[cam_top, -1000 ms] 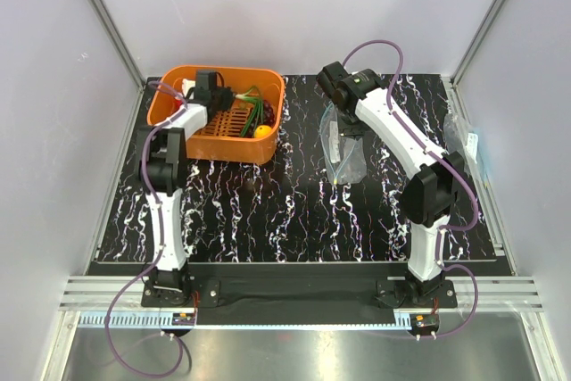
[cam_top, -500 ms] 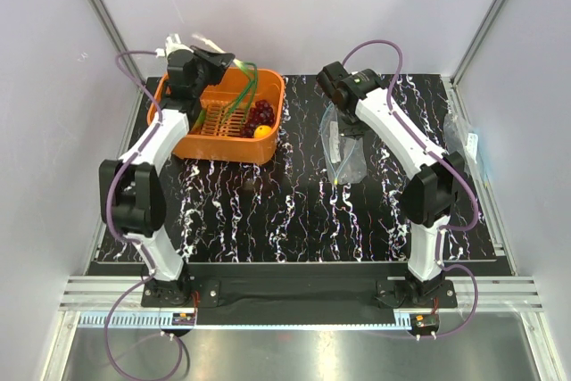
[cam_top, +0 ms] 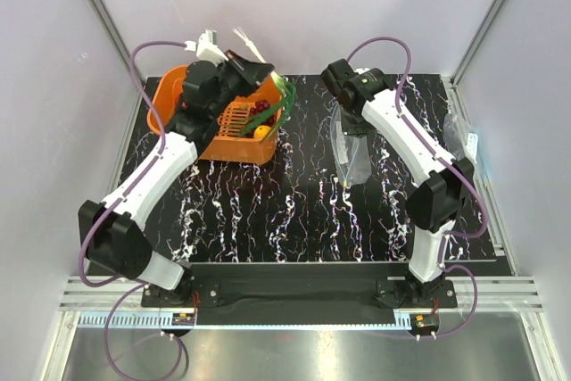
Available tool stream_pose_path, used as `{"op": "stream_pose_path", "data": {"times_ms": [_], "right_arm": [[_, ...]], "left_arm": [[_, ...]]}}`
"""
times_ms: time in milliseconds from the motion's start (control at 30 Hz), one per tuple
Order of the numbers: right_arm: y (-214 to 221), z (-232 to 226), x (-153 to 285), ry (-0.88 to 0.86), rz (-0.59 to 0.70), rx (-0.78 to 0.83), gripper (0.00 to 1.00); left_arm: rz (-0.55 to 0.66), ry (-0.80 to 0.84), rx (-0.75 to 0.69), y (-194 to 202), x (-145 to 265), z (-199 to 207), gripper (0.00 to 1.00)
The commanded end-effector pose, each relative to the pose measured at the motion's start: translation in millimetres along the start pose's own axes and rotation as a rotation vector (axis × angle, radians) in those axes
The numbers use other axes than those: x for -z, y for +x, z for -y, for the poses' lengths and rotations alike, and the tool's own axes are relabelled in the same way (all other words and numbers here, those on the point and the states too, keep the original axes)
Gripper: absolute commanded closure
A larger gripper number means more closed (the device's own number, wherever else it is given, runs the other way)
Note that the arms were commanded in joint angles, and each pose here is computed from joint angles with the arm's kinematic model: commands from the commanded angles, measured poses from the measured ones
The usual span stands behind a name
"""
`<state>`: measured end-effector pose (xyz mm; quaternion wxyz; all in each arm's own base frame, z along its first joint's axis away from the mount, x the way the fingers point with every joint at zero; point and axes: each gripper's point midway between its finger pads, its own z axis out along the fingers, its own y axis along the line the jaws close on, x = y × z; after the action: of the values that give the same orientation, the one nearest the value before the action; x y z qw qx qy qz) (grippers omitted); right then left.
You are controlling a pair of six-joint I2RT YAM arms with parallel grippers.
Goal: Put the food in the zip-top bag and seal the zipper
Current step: Pick up the fake vegetable from the bin, then place the fake vegetable in the zipper food storage bag.
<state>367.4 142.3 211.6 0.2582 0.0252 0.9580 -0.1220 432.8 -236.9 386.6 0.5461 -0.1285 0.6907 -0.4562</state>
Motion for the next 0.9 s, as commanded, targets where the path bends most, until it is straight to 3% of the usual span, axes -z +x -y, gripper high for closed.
{"op": "stream_pose_path", "data": {"times_ms": [0, 100, 400, 600, 767, 867], "right_arm": [[-6, 8, 15, -0.012, 0.035, -0.037, 1.00], [-9, 3, 16, -0.035, 0.036, -0.047, 1.00], [-10, -10, 21, -0.110, 0.026, -0.062, 1.00], [-6, -13, 19, -0.115, 0.002, -0.060, 1.00], [-8, -15, 20, -0.123, 0.004, -0.060, 1.00], [-9, -17, 20, -0.132, 0.005, -0.064, 1.00]], "left_arm": [[-0.014, 0.010, 0.064, 14, 9, 14, 1.00], [-0.048, 0.030, 0.190, 26, 15, 25, 1.00], [-0.125, 0.052, 0.377, 52, 19, 35, 1.00], [-0.161, 0.082, 0.402, 65, 21, 46, 1.00], [-0.244, 0.098, 0.518, 94, 20, 54, 1.00], [-0.278, 0.058, 0.505, 112, 18, 51, 1.00]]}}
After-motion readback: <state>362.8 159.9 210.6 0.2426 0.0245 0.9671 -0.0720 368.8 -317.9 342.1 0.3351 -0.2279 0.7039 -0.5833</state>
